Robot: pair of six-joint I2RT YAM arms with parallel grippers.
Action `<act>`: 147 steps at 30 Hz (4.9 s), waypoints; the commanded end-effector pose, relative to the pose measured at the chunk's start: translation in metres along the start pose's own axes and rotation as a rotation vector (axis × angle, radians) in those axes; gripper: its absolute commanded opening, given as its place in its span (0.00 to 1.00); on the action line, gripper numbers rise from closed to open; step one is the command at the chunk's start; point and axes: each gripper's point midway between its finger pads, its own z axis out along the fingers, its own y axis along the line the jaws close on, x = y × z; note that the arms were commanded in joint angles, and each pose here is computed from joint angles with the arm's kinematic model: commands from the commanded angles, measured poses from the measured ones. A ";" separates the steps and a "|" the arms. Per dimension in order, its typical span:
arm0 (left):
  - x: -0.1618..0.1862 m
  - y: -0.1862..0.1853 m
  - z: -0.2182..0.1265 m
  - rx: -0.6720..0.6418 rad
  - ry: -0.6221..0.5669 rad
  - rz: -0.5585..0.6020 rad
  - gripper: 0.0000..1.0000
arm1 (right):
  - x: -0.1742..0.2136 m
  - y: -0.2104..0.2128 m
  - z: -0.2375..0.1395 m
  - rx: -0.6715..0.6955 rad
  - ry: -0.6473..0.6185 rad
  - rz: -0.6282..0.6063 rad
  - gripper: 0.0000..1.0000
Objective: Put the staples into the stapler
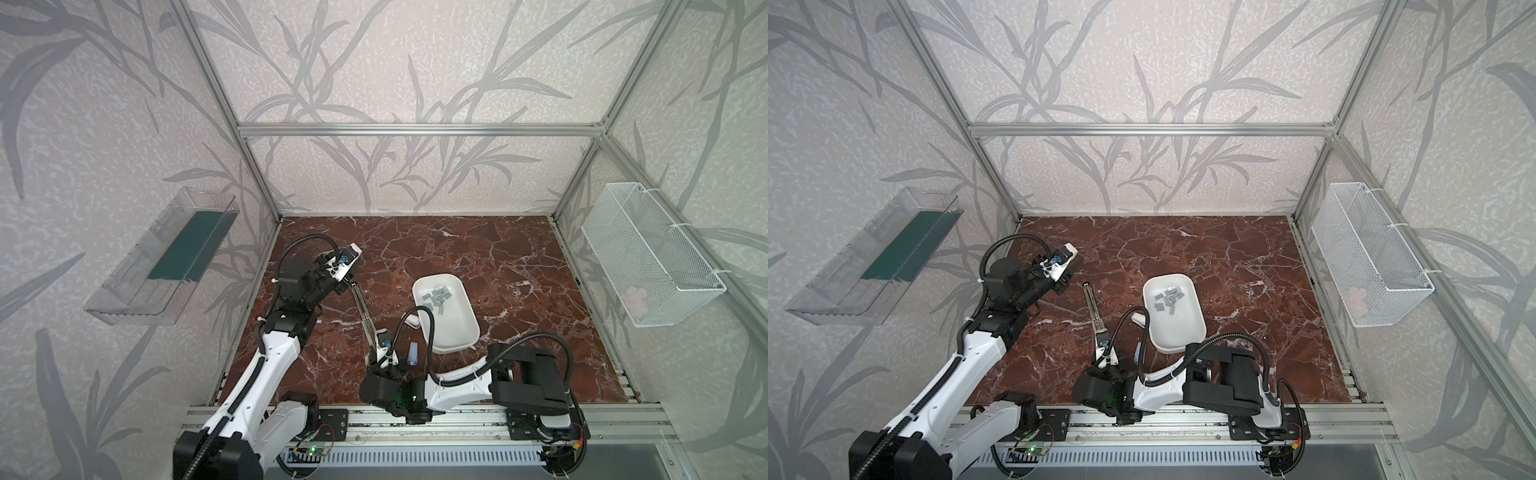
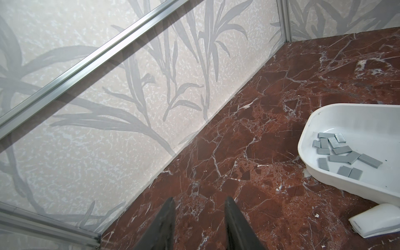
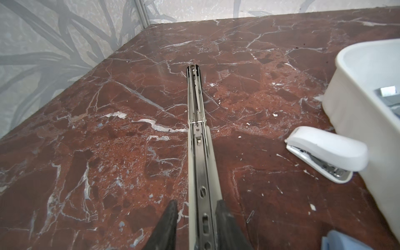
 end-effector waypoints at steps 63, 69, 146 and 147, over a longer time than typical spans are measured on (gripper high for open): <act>0.076 -0.289 -0.070 1.094 -0.153 1.023 0.29 | -0.048 -0.212 0.022 0.341 0.349 -0.029 0.41; 0.085 -0.294 -0.070 1.144 -0.143 1.076 0.33 | -0.054 -0.215 0.016 0.331 0.331 -0.019 0.41; 0.094 -0.338 -0.013 1.374 -0.167 1.858 0.21 | -0.088 -0.234 -0.008 0.228 0.251 0.098 0.56; 0.095 -0.338 -0.013 1.382 -0.159 1.858 0.19 | -0.087 -0.234 -0.008 0.229 0.251 0.097 0.56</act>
